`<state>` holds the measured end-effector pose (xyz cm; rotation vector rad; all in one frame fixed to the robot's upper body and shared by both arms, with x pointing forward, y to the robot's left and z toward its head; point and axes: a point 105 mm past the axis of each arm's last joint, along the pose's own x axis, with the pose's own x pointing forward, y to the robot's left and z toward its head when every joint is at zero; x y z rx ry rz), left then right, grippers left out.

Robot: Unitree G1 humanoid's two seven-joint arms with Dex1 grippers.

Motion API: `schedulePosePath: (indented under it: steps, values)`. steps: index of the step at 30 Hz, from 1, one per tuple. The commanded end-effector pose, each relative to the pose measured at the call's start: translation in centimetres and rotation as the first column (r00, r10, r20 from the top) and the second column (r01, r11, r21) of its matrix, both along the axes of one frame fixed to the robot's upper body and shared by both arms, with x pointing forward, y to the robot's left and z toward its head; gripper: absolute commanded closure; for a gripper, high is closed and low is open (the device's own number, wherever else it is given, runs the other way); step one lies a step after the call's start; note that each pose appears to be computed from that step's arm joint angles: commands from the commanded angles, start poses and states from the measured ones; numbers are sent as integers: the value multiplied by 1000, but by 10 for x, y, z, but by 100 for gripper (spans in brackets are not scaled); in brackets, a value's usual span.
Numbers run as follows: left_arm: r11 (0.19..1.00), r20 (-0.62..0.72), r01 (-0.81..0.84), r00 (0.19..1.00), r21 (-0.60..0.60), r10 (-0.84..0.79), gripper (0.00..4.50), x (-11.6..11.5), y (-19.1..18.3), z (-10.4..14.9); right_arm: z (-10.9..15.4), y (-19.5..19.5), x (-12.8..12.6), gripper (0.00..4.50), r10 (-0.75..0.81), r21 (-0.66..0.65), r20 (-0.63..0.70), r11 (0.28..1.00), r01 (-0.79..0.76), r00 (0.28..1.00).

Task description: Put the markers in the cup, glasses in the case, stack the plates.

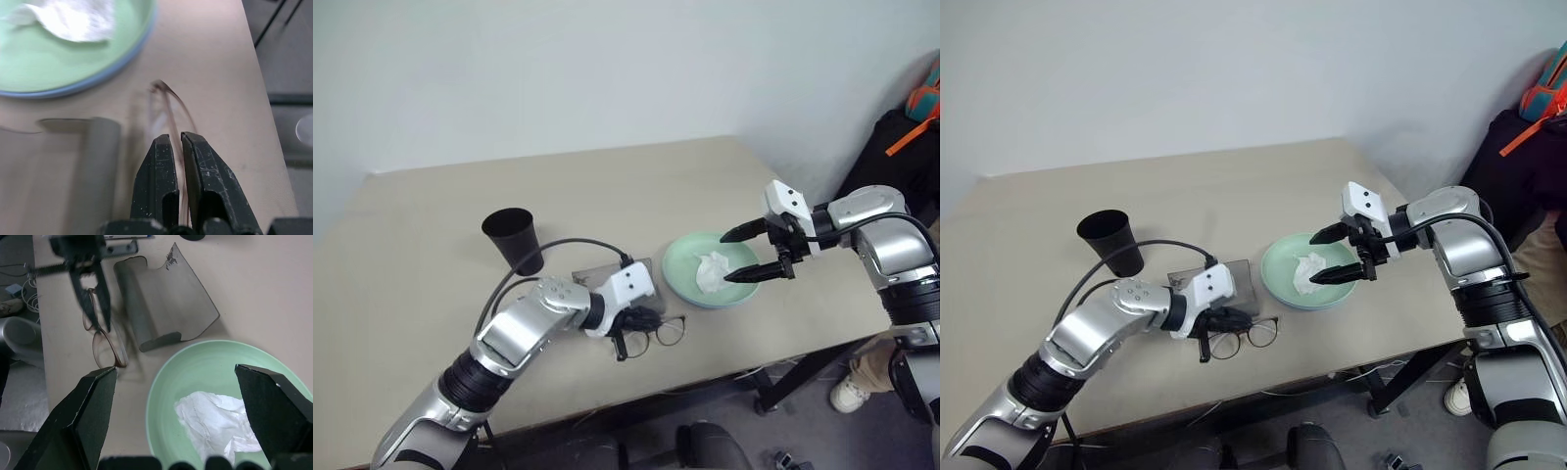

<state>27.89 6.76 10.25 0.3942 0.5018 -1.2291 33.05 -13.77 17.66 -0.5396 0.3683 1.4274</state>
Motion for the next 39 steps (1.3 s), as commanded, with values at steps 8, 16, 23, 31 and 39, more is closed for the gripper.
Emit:
schedulePosePath:
  steps: [8, 16, 23, 31, 39]
  values:
    - [996, 76, 47, 996, -70, -41, 427, 25, 26, 52, 12, 5, 0, 32, 36, 7, 41, 999, -36, 999]
    - [989, 60, 142, 988, -40, -139, 427, 13, 19, 41, 11, 8, 0, 32, 37, 10, 42, 999, -37, 998]
    - [986, 104, 167, 980, 24, -169, 226, 5, 13, 28, 10, 7, 0, 32, 33, 9, 42, 999, -34, 999]
    - [965, 63, 239, 967, 104, -246, 131, -10, 8, 3, 10, 8, 0, 32, 29, 13, 44, 999, -29, 999]
    - [963, 71, 235, 967, 133, -246, 131, -7, 4, -14, 10, 9, 0, 32, 24, 18, 48, 1000, -25, 999]
